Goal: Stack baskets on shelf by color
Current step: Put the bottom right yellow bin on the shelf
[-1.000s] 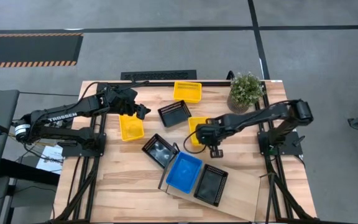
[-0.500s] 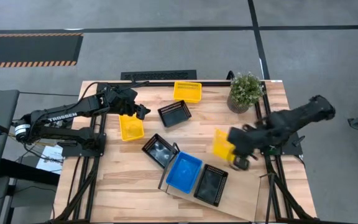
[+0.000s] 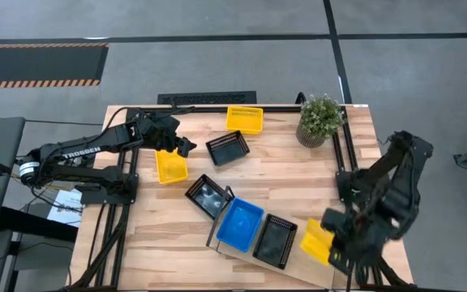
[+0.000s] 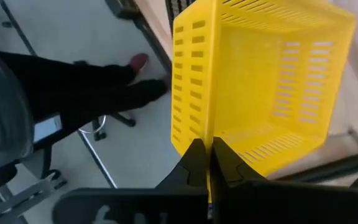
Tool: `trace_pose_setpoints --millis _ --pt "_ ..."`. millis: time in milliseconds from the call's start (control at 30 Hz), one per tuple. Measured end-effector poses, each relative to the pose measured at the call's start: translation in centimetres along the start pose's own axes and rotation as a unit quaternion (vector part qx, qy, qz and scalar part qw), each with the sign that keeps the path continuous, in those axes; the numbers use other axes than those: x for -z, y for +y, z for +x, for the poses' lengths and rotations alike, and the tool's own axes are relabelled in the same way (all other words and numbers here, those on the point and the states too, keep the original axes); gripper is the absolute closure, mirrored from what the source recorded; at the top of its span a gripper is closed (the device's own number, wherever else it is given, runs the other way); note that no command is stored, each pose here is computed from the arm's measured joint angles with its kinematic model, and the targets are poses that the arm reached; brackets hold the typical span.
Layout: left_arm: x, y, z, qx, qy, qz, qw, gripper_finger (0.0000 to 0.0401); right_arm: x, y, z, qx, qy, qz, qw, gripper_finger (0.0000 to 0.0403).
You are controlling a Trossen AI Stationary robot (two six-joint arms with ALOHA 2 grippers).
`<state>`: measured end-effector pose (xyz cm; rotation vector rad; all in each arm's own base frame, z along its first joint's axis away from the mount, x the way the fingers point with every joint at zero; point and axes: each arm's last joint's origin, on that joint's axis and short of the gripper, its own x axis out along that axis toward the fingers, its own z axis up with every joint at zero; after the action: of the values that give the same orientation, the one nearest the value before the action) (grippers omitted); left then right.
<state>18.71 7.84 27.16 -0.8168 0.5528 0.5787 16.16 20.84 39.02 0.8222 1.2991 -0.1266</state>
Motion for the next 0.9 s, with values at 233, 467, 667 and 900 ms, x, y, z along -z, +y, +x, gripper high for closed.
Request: trace_pose_setpoints --millis 233,467,667,900 --pt "0.0 0.0 0.0 0.001 0.001 0.0 1.0 0.0163 2.3 1.6 5.5 0.087 0.025 -0.009 0.996 0.04" --pt "0.0 0.0 0.0 0.0 0.001 0.0 1.0 0.0163 3.1 2.4 12.2 0.181 0.035 -0.082 0.979 0.0398" --pt "0.0 0.0 0.0 0.0 0.001 0.0 1.0 0.0163 3.4 2.9 16.1 0.199 0.051 -0.119 0.971 0.0393" --pt "0.0 0.0 0.0 0.0 0.001 -0.002 1.0 0.0163 3.9 3.1 17.4 0.193 0.075 -0.132 0.969 0.037"
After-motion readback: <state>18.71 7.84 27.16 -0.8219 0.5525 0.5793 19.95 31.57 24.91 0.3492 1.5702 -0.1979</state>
